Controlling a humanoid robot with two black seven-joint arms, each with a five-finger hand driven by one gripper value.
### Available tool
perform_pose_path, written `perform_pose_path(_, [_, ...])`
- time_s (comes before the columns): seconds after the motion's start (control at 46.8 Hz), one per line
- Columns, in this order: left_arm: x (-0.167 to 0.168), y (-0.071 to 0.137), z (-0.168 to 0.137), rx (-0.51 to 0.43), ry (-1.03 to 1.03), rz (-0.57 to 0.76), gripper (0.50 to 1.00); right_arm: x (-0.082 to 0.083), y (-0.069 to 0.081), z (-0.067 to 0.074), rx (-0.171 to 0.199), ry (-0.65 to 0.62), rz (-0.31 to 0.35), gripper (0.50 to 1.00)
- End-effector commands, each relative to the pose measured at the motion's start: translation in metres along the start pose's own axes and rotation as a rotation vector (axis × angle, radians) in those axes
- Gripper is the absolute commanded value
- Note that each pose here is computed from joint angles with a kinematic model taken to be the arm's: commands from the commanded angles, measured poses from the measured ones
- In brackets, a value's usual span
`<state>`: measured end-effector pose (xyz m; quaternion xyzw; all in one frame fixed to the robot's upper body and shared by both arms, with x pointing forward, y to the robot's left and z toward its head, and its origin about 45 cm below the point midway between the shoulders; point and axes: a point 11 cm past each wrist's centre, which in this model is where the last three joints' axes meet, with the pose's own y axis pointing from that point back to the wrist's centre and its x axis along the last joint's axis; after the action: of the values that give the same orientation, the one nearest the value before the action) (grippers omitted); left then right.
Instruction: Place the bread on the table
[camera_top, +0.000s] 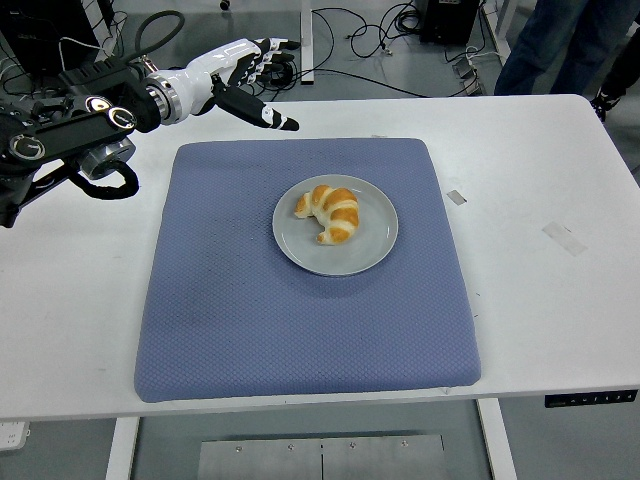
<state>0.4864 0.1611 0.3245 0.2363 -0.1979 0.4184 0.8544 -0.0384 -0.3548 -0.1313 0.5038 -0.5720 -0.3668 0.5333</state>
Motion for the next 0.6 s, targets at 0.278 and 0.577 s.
perform_pose_path(0.278, [-0.014,0.002,-0.018,0.052,-0.177,-0.068,0.978,0.000,0.000,0.000,0.000,0.000,0.000,1.000])
perform_pose_path(0.577, [-0.038,-0.003,-0.021,0.063,-0.262,-0.162,0.978,0.000,0.000,0.000,0.000,0.000,0.000,1.000])
